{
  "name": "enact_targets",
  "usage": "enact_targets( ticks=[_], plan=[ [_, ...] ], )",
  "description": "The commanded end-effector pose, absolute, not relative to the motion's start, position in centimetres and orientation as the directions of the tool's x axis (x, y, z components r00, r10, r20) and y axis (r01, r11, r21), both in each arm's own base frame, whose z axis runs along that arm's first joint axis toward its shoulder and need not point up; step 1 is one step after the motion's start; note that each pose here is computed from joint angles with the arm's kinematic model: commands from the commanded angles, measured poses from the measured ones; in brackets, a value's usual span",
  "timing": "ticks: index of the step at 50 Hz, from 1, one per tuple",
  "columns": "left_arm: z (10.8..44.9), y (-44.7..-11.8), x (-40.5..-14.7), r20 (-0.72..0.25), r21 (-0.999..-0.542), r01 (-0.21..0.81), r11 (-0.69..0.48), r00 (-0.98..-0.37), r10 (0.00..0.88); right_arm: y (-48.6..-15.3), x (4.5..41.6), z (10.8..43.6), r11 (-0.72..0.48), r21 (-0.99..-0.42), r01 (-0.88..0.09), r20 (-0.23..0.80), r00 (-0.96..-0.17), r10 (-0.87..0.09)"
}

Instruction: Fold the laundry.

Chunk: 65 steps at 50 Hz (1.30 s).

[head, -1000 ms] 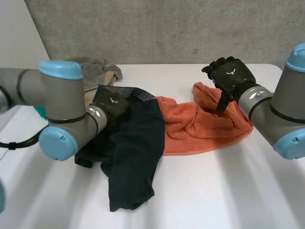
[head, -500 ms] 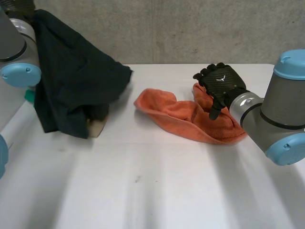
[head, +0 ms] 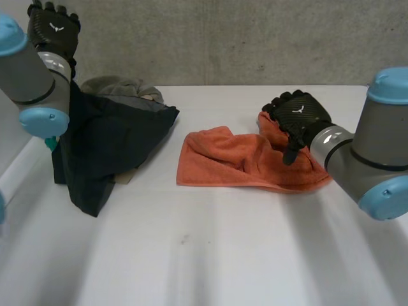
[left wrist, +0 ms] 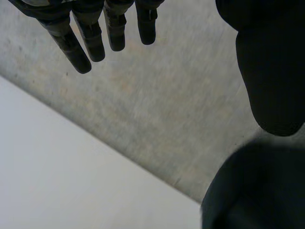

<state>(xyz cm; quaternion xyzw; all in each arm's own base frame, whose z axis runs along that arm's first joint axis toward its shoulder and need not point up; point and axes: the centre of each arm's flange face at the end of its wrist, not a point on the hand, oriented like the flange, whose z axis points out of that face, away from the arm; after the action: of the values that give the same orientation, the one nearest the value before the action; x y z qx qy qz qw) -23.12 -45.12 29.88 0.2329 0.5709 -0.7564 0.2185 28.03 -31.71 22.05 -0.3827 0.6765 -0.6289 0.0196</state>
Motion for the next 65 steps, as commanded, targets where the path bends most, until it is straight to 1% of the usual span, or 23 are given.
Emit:
enact_targets(
  ticks=[1, 2, 3, 5, 7, 10, 11, 15, 18, 26, 28, 31, 34, 36, 38, 41, 44, 47, 51, 52, 56, 61, 65],
  plan=[
    [32.5, -37.6, -26.0, -0.529, -0.836, 0.484, -0.259, -0.836, 0.144, -32.9, 26.4, 23.2, -0.053, -0.850, -0.523, 0.464, -0.699, -0.544],
    [32.7, -36.6, -26.5, -0.520, -0.844, 0.468, -0.260, -0.834, 0.185, -33.0, 26.2, 23.1, -0.048, -0.845, -0.533, 0.467, -0.692, -0.551],
    [32.6, -34.5, -27.8, -0.498, -0.863, 0.436, -0.257, -0.820, 0.281, -33.4, 26.1, 23.0, -0.049, -0.830, -0.555, 0.480, -0.669, -0.567],
    [32.0, -32.6, -29.1, -0.474, -0.879, 0.408, -0.245, -0.795, 0.378, -33.7, 26.1, 22.8, -0.056, -0.813, -0.579, 0.498, -0.643, -0.582],
    [30.9, -30.2, -31.1, -0.428, -0.903, 0.370, -0.217, -0.750, 0.504, -34.5, 25.9, 22.3, -0.064, -0.786, -0.615, 0.524, -0.608, -0.596],
    [29.5, -28.2, -33.2, -0.379, -0.922, 0.344, -0.179, -0.702, 0.603, -35.3, 25.9, 21.6, -0.081, -0.753, -0.653, 0.556, -0.566, -0.608],
    [27.6, -27.4, -34.6, -0.350, -0.926, 0.351, -0.135, -0.673, 0.652, -35.8, 25.9, 21.1, -0.096, -0.730, -0.677, 0.578, -0.536, -0.616],
    [22.5, -25.5, -37.9, -0.330, -0.910, 0.408, -0.074, -0.605, 0.725, -37.1, 25.8, 19.5, -0.156, -0.676, -0.720, 0.632, -0.458, -0.625],
    [20.4, -25.2, -39.8, -0.357, -0.895, 0.437, -0.089, -0.582, 0.730, -37.9, 25.8, 18.3, -0.197, -0.646, -0.738, 0.662, -0.412, -0.626],
    [16.3, -27.5, -44.1, -0.523, -0.829, 0.501, -0.247, -0.541, 0.658, -40.3, 26.1, 13.9, -0.350, -0.516, -0.782, 0.783, -0.264, -0.564],
    [15.1, -28.2, -44.7, -0.586, -0.787, 0.544, -0.292, -0.510, 0.630, -40.7, 25.9, 13.0, -0.372, -0.479, -0.795, 0.806, -0.230, -0.546],
    [13.6, -28.8, -45.0, -0.672, -0.712, 0.610, -0.347, -0.451, 0.588, -40.9, 25.6, 12.4, -0.373, -0.463, -0.804, 0.810, -0.213, -0.545],
    [13.0, -28.9, -45.4, -0.754, -0.630, 0.662, -0.407, -0.395, 0.525, -40.7, 25.7, 12.3, -0.362, -0.479, -0.800, 0.799, -0.225, -0.558],
    [13.0, -29.0, -45.6, -0.781, -0.601, 0.672, -0.433, -0.378, 0.497, -40.5, 25.7, 12.6, -0.353, -0.491, -0.797, 0.792, -0.239, -0.562],
    [13.2, -28.9, -45.9, -0.800, -0.580, 0.674, -0.457, -0.365, 0.477, -40.2, 25.8, 13.7, -0.342, -0.509, -0.790, 0.785, -0.262, -0.562],
    [13.5, -28.8, -46.1, -0.800, -0.585, 0.663, -0.467, -0.377, 0.467, -39.7, 25.6, 15.0, -0.325, -0.538, -0.778, 0.771, -0.298, -0.563],
    [15.4, -28.7, -46.5, -0.787, -0.614, 0.630, -0.476, -0.438, 0.435, -38.8, 25.2, 17.1, -0.283, -0.598, -0.750, 0.733, -0.370, -0.570],
    [18.8, -28.3, -45.7, -0.747, -0.663, 0.611, -0.432, -0.503, 0.435, -37.7, 24.7, 19.8, -0.238, -0.669, -0.704, 0.682, -0.454, -0.573],
    [24.1, -27.6, -43.2, -0.671, -0.740, 0.567, -0.361, -0.586, 0.455, -36.4, 23.6, 24.0, -0.187, -0.755, -0.629, 0.609, -0.566, -0.555],
    [26.5, -27.2, -42.0, -0.634, -0.773, 0.531, -0.348, -0.622, 0.459, -35.8, 22.9, 25.8, -0.161, -0.789, -0.593, 0.571, -0.610, -0.549],
    [31.8, -25.6, -39.1, -0.556, -0.830, 0.429, -0.356, -0.686, 0.470, -34.1, 21.5, 29.9, -0.087, -0.863, -0.497, 0.460, -0.703, -0.542],
    [34.9, -23.9, -37.2, -0.495, -0.862, 0.321, -0.393, -0.698, 0.517, -32.3, 21.1, 33.2, -0.044, -0.924, -0.379, 0.336, -0.754, -0.565],
    [33.4, -23.9, -36.6, -0.424, -0.905, 0.298, -0.305, -0.699, 0.576, -30.4, 22.3, 34.3, 0.003, -0.952, -0.306, 0.241, -0.756, -0.609]
  ],
)
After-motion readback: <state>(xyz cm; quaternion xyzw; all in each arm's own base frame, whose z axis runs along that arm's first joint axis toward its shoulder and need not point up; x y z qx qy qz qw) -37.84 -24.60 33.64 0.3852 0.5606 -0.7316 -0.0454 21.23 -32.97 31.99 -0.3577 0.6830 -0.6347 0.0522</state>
